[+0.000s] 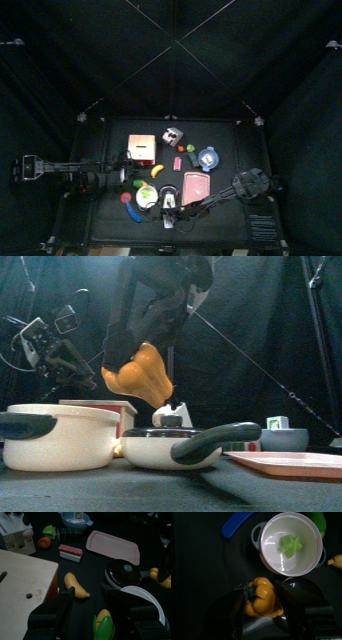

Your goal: Place squash on plate

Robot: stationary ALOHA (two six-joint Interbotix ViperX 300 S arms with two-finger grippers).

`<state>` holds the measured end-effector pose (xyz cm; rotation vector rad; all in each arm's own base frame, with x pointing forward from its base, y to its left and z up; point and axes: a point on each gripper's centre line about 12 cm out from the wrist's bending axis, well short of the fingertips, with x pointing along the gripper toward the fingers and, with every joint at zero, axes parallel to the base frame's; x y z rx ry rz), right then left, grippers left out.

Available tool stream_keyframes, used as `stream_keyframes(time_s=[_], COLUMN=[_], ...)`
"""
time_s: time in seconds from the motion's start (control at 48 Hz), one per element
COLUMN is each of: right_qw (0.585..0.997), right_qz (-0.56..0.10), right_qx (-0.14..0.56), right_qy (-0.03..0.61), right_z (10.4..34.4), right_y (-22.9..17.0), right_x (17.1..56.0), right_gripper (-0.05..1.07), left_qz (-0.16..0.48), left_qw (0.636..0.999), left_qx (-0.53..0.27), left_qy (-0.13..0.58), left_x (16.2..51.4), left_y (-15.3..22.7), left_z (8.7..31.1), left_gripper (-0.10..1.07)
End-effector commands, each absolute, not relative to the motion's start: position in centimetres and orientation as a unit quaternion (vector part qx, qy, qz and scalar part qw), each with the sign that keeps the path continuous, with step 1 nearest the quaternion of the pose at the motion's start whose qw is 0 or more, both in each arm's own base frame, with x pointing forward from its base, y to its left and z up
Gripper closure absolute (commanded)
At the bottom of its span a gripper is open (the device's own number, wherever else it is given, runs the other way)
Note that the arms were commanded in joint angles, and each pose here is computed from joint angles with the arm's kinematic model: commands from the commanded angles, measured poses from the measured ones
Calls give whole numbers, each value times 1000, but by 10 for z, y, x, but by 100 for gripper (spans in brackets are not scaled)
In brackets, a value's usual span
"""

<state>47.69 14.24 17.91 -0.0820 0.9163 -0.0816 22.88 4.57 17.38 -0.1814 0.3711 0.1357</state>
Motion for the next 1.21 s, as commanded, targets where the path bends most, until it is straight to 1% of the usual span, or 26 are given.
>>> stream_keyframes(time_s=[0.0, 0.083, 0.271, 0.458, 0.604, 0.75, 0.896, 1.188], right_qw=[909, 910, 914, 910, 905, 898, 891, 854], right_qz=[-36, -35, -43, -51, -64, -108, -148, -248], right_qx=[-29, -27, -10, 13, 49, 103, 138, 261], right_qy=[415, 412, 402, 410, 417, 413, 406, 376], right_z=[207, 211, 228, 232, 234, 237, 232, 225], right_y=[140, 140, 129, 116, 104, 83, 69, 37], right_x=[477, 475, 465, 452, 441, 422, 400, 355], right_gripper=[24, 24, 24, 24, 24, 24, 24, 24], left_qz=[68, 69, 69, 69, 69, 69, 69, 70], left_qw=[978, 977, 977, 977, 977, 977, 977, 977], left_qx=[-91, -94, -96, -95, -96, -96, -95, -96], left_qy=[177, 177, 178, 177, 176, 176, 177, 177], left_x=[231, 231, 231, 230, 230, 230, 230, 230], left_y=[46, 46, 46, 46, 46, 46, 46, 46], left_z=[178, 177, 176, 177, 177, 177, 177, 177], left_gripper=[14, 14, 14, 14, 14, 14, 14, 14])
